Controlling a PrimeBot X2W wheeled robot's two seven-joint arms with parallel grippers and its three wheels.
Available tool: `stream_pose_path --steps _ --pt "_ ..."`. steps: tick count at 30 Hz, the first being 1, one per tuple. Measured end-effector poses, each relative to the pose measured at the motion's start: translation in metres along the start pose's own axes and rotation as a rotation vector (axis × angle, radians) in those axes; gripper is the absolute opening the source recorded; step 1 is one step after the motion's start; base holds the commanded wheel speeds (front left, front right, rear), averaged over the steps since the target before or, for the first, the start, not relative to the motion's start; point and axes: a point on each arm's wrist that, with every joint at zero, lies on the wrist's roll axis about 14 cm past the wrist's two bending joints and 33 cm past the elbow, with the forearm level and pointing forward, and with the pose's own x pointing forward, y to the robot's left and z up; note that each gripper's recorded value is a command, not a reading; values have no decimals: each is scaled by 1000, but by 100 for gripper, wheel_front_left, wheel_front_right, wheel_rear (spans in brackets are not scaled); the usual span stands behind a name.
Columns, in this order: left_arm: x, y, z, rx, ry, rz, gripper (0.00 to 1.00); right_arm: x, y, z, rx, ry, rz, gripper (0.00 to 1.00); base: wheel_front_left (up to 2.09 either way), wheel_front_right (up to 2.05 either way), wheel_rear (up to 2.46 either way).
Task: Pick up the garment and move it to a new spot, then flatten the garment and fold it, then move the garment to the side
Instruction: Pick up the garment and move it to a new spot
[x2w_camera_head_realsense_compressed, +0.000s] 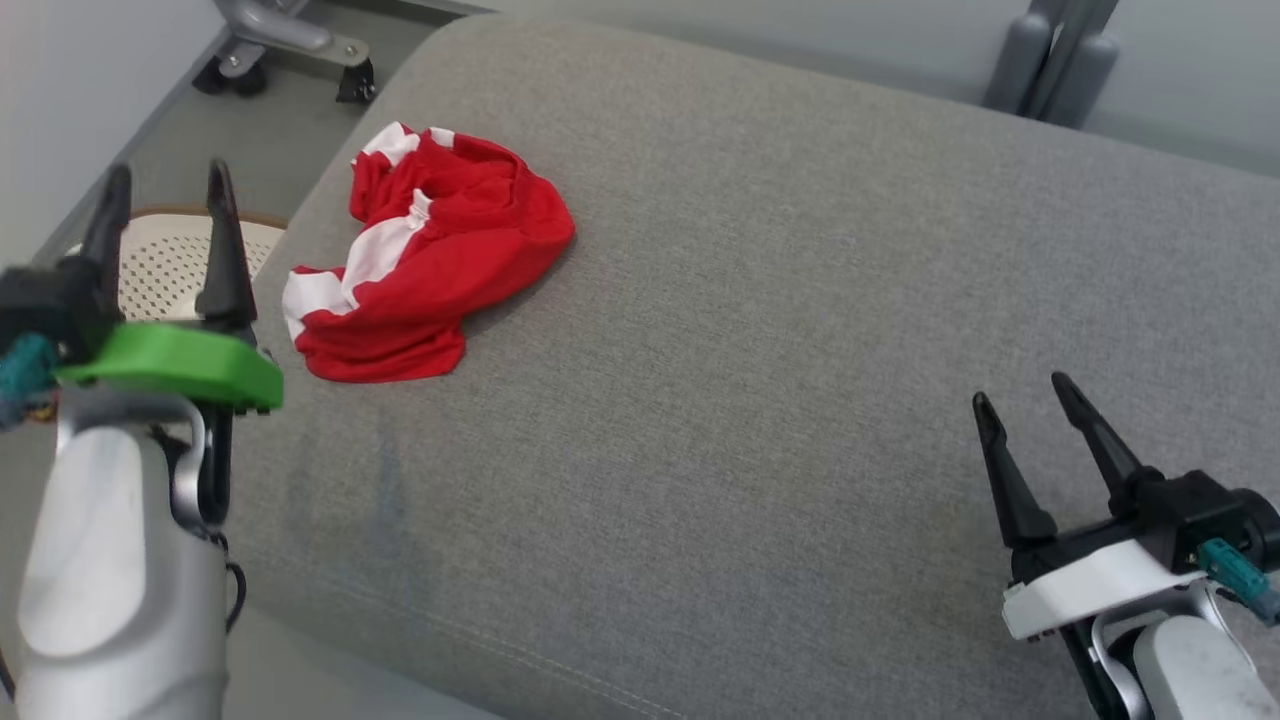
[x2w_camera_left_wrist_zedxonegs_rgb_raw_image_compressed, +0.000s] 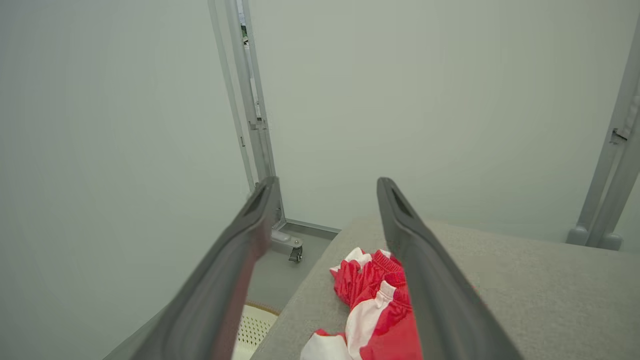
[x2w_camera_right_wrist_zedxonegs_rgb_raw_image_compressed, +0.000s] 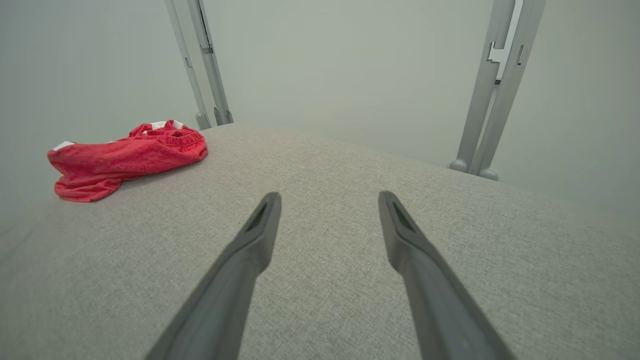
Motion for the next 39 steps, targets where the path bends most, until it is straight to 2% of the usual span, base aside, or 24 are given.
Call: stream_pose_path --steps 7,13,20,26,29,30,31,39 --pt "87 -27 -35 12 156 -71 100 16 -37 -25 -21 22 -34 100 0 0 0" --pt "126 -41 -100 -37 395 -67 100 24 -62 -54 -23 56 -53 100 0 0 0" --pt "130 -71 -187 -136 723 -75 100 19 -96 -82 -26 92 -113 100 0 0 0" --pt "112 -76 -249 -112 960 -70 100 13 -112 -91 -19 91 -160 100 0 0 0" --pt "113 -77 -265 -91 995 -67 100 7 -120 -93 -20 95 -190 100 0 0 0" --pt "114 -79 -269 -94 996 -69 57 5 -123 -94 -20 97 -202 100 0 0 0" --pt "119 -85 -270 -87 965 -86 0 3 -126 -95 -20 99 -215 100 0 0 0" --pt "154 -121 -234 -52 652 -232 0 -13 -136 -90 -20 116 -283 100 0 0 0"
